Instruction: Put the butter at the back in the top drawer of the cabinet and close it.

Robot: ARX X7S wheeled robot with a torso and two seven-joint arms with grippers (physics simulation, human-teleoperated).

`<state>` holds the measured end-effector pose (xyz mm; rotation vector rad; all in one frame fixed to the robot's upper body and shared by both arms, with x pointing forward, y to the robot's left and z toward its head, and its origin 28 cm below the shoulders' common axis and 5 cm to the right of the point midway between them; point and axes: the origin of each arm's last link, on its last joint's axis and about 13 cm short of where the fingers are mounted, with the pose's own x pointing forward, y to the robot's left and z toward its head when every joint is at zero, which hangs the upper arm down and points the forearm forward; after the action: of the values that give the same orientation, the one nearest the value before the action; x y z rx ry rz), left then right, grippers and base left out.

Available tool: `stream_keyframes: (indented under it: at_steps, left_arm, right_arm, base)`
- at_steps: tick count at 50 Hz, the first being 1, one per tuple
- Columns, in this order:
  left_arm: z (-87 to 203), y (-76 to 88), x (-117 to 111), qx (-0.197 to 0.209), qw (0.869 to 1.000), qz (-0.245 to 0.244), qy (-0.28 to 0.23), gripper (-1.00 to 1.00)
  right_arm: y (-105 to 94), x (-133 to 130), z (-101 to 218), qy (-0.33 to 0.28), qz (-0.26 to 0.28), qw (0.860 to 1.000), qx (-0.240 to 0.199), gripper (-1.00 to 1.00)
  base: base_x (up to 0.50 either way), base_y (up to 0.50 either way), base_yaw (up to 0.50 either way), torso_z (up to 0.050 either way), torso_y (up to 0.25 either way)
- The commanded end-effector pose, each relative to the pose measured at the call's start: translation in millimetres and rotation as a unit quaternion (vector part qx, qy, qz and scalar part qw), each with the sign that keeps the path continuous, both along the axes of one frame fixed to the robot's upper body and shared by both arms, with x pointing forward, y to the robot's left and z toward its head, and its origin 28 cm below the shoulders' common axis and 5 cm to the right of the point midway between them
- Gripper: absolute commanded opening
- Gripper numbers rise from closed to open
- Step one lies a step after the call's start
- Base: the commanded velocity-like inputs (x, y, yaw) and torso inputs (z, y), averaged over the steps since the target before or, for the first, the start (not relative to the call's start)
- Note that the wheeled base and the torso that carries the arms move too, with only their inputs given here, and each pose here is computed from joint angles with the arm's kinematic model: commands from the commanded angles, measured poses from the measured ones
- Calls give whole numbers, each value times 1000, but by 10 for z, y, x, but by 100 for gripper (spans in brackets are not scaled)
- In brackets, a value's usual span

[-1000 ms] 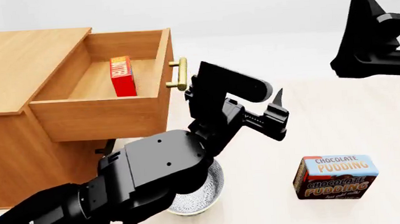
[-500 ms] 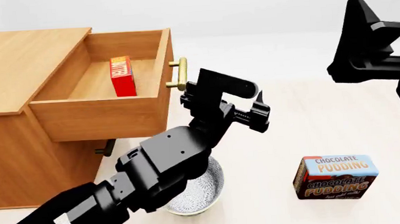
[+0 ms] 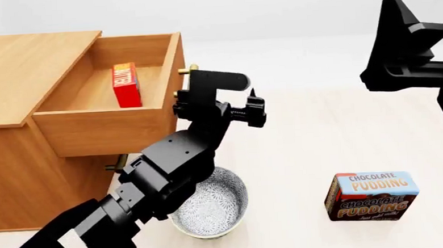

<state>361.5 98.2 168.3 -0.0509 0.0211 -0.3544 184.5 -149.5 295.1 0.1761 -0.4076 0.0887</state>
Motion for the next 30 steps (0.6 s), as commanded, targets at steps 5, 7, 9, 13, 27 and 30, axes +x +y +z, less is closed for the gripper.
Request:
stream_keyframes:
  at_steps: [5, 7, 9, 13, 27, 30]
  left_arm:
    - [-22, 420, 203, -8, 994, 110, 18, 100]
    - [-13, 454, 209, -7, 993, 117, 17, 100]
    - [0, 501, 218, -2, 991, 130, 13, 100]
    - [20, 595, 208, 5, 989, 147, 8, 100]
    - [62, 962, 186, 30, 981, 194, -2, 100]
    - [63, 1018, 178, 37, 979, 201, -4, 100]
  right_arm:
    - [32, -16, 9, -2, 2, 1000, -2, 100]
    - [36, -15, 7, -2, 2, 1000, -2, 100]
    - [40, -14, 4, -2, 2, 1000, -2, 100]
    - [48, -14, 5, -2, 4, 1000, -3, 100]
    - [75, 1, -10, 2, 6, 1000, -3, 100]
    - [88, 7, -22, 3, 9, 1000, -3, 100]
  base:
    - [8, 0, -1, 0, 0]
    - [15, 0, 0, 0, 0]
    - [10, 0, 0, 0, 0]
    - [11, 0, -1, 0, 0]
    - [11, 0, -2, 0, 0]
    - [12, 0, -3, 0, 0]
